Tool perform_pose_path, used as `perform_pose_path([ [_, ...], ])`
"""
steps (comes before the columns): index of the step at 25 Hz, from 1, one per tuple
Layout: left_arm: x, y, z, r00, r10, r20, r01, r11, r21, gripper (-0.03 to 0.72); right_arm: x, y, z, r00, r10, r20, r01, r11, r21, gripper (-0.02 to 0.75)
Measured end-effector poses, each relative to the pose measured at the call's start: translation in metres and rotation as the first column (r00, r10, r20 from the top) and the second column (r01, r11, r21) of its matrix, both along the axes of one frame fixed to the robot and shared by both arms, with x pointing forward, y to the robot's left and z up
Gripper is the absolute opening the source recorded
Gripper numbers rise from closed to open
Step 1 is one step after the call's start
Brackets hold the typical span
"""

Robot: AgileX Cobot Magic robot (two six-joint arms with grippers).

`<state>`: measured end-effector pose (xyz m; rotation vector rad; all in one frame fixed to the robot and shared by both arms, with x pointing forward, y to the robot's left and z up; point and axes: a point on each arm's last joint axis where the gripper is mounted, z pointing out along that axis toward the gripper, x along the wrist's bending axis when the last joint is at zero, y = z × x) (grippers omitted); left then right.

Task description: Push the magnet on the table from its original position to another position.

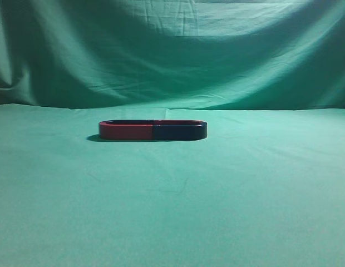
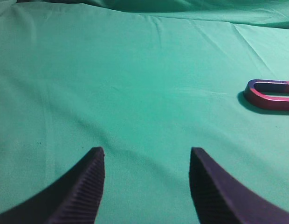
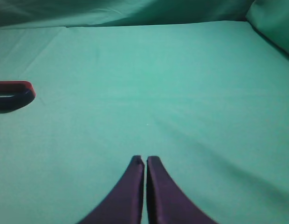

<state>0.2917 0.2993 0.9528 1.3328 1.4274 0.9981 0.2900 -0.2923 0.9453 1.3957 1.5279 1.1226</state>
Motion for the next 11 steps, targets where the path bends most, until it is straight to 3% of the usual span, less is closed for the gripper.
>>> perform_pose_path([
  [11, 0.0, 0.0, 0.0, 1.0, 0.0, 0.0, 0.0, 1.0, 0.0, 0.372, 0.0, 0.0, 0.0, 1.0, 0.0, 0.0, 0.0, 1.0, -0.001, 0.0],
])
